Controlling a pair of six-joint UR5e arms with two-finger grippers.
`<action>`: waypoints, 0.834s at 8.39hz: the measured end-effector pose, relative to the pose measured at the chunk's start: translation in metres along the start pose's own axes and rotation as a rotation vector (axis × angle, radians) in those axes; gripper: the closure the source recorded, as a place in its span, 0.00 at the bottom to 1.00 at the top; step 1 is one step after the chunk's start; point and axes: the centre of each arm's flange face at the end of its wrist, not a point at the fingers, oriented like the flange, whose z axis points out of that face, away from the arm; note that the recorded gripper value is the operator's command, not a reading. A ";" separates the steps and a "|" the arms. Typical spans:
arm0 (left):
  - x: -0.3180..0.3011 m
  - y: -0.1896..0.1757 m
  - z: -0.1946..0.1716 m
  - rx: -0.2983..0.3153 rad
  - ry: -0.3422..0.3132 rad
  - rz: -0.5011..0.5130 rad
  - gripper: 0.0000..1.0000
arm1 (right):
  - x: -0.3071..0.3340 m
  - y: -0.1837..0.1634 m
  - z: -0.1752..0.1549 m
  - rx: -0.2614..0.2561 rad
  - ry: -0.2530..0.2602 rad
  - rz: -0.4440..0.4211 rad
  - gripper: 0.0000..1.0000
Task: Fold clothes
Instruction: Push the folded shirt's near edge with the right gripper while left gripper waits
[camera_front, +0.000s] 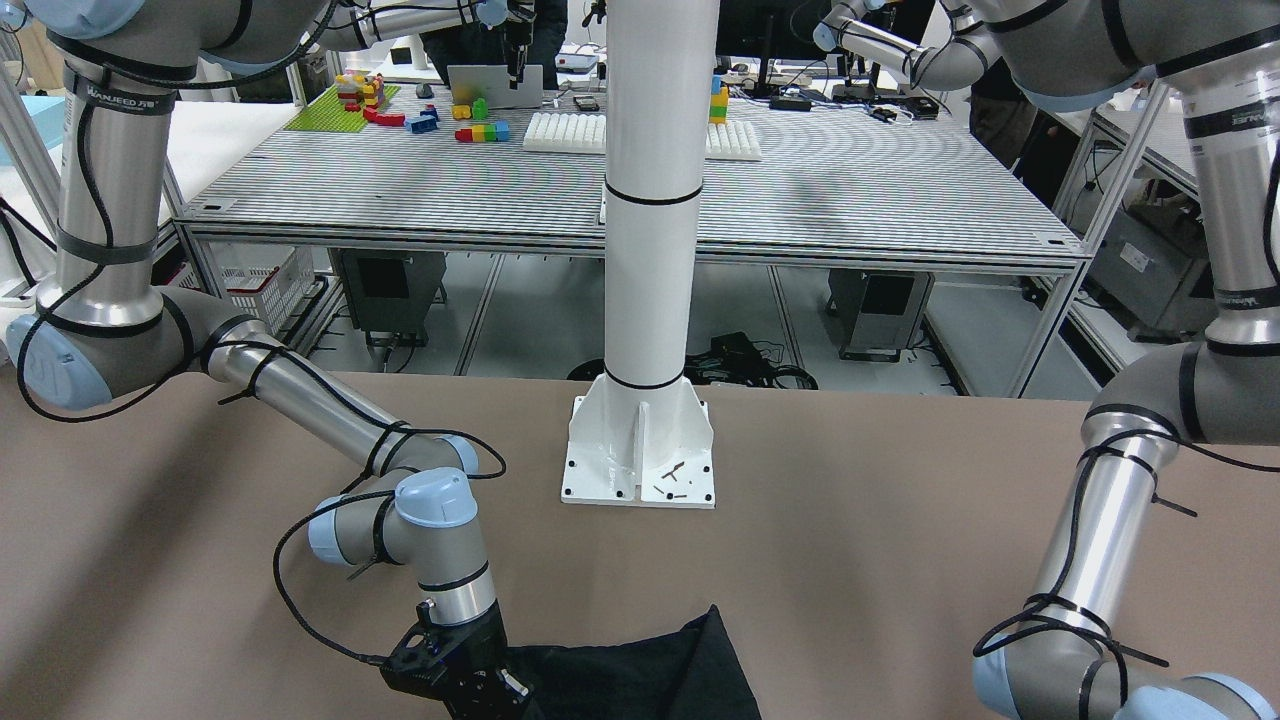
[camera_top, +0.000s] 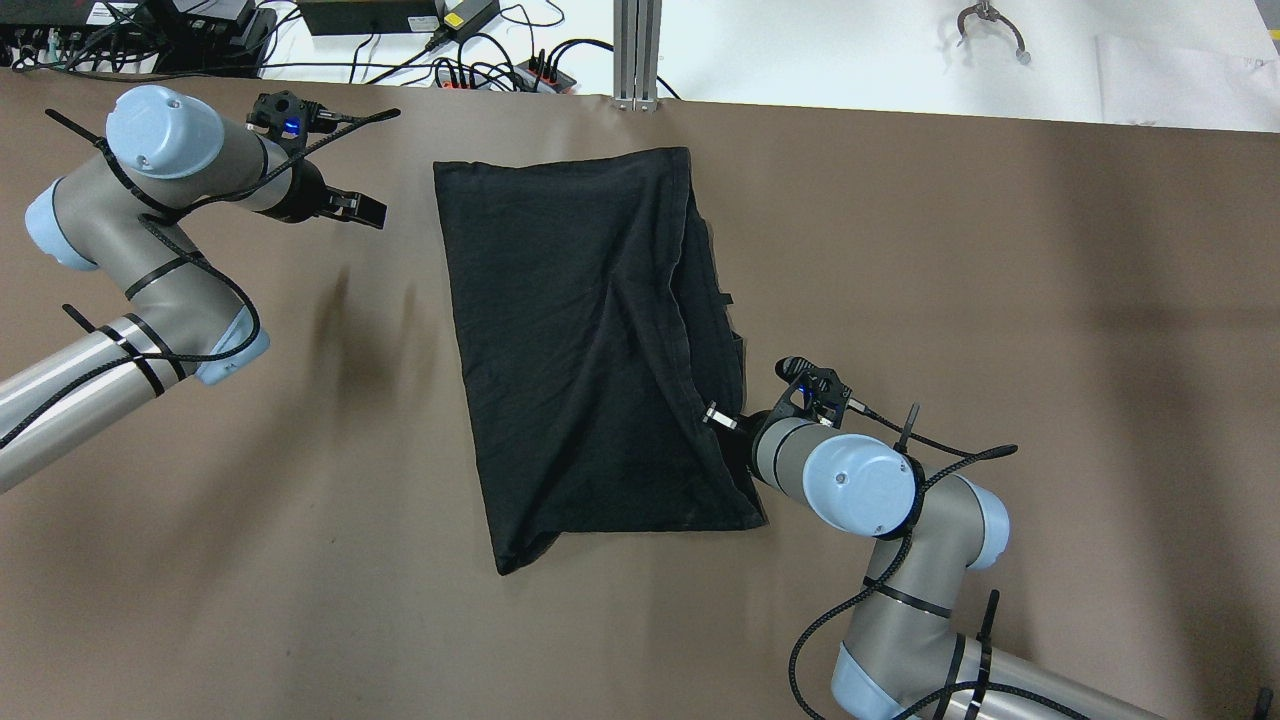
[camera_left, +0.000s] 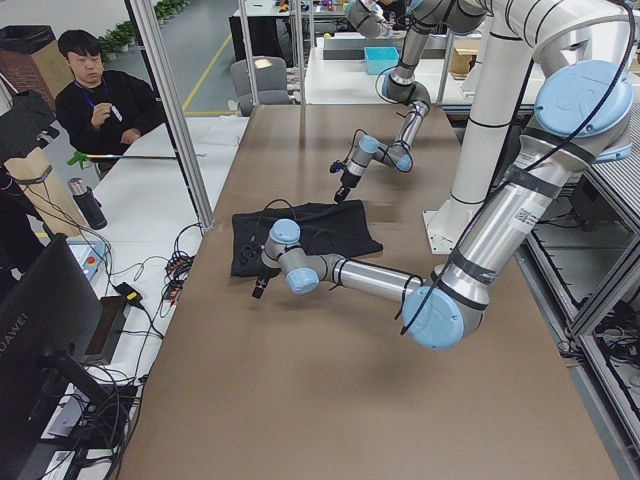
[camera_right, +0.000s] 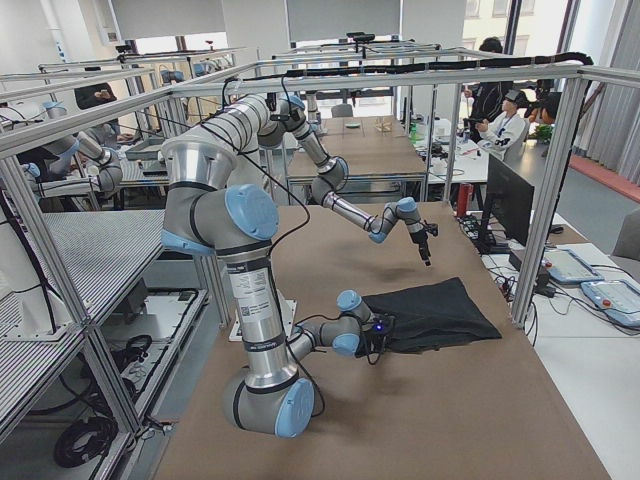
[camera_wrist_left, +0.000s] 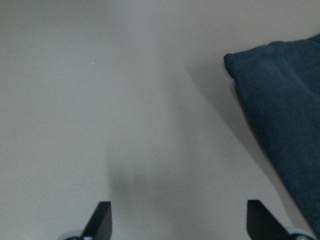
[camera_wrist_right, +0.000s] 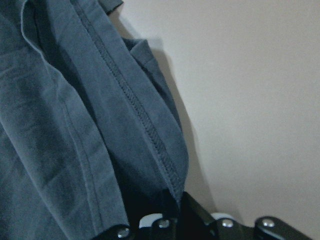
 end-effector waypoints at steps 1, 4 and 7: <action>0.000 0.000 0.000 -0.001 0.000 0.000 0.05 | -0.001 0.000 -0.003 -0.003 -0.005 -0.002 1.00; 0.001 0.001 0.001 -0.003 0.000 0.001 0.05 | -0.010 0.022 -0.034 -0.037 -0.017 -0.018 1.00; 0.000 0.003 0.001 -0.004 0.000 -0.003 0.05 | 0.017 0.071 -0.078 -0.076 -0.026 -0.061 1.00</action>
